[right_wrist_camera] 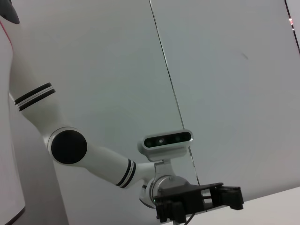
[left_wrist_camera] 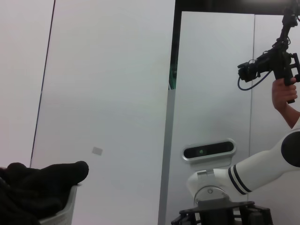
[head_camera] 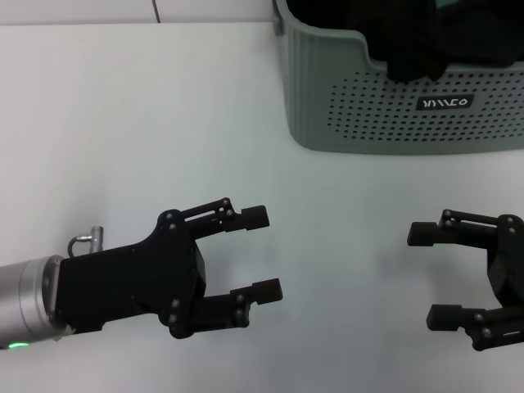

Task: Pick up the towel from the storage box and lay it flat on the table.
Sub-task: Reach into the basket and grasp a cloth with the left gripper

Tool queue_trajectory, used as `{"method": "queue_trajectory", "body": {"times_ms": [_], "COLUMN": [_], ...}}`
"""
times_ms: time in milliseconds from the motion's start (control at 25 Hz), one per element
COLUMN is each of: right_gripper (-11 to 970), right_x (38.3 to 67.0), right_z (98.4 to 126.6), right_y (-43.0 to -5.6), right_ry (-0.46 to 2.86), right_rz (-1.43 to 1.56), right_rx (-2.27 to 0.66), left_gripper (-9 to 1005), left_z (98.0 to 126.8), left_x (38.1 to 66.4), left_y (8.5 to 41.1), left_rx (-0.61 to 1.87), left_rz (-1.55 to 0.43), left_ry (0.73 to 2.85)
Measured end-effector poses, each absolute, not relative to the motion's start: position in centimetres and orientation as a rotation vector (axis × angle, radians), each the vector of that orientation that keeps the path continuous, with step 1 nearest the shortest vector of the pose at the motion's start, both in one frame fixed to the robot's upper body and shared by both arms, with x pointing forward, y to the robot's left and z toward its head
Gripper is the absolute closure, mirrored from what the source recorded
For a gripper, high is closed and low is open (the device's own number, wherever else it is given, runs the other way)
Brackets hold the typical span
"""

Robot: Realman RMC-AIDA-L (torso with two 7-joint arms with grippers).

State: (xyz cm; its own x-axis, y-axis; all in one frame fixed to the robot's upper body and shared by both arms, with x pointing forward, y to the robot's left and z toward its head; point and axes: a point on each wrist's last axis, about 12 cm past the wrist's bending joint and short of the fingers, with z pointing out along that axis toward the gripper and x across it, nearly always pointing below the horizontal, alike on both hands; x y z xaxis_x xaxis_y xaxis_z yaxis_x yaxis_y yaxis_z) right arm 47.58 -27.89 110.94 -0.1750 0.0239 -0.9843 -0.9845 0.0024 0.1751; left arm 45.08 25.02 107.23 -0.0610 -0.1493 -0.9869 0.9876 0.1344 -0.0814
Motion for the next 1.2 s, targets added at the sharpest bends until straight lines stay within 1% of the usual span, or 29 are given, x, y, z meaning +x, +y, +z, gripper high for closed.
{"method": "queue_trajectory", "body": {"times_ms": [480, 680, 800, 920, 1000, 1200], "right_gripper": [100, 100, 100, 99, 99, 99], "right_x": [47.7, 47.7, 47.5, 47.1, 47.1, 47.0], "right_z": [110.9, 110.8, 110.6, 110.1, 109.8, 109.5], "right_y": [-27.7, -27.7, -27.8, -27.8, -27.6, -27.4], "right_ry": [1.325, 1.329, 1.332, 1.326, 1.322, 1.319], "right_rz": [1.346, 1.341, 1.341, 1.343, 1.346, 1.351], "right_rx": [-1.111, -1.108, -1.098, -1.081, -1.071, -1.065], "left_gripper": [263, 264, 264, 265, 265, 266], "left_z": [107.1, 108.0, 109.3, 110.8, 111.8, 113.2], "left_x": [45.1, 45.9, 47.3, 49.5, 51.9, 56.5], "left_y": [24.9, 25.1, 25.4, 25.5, 25.1, 23.4], "left_rx": [0.956, 0.866, 0.762, 0.642, 0.529, 0.331], "left_rz": [-1.225, -1.187, -1.152, -1.157, -1.184, -1.275], "left_ry": [1.221, 1.168, 1.102, 1.086, 1.127, 1.259]}}
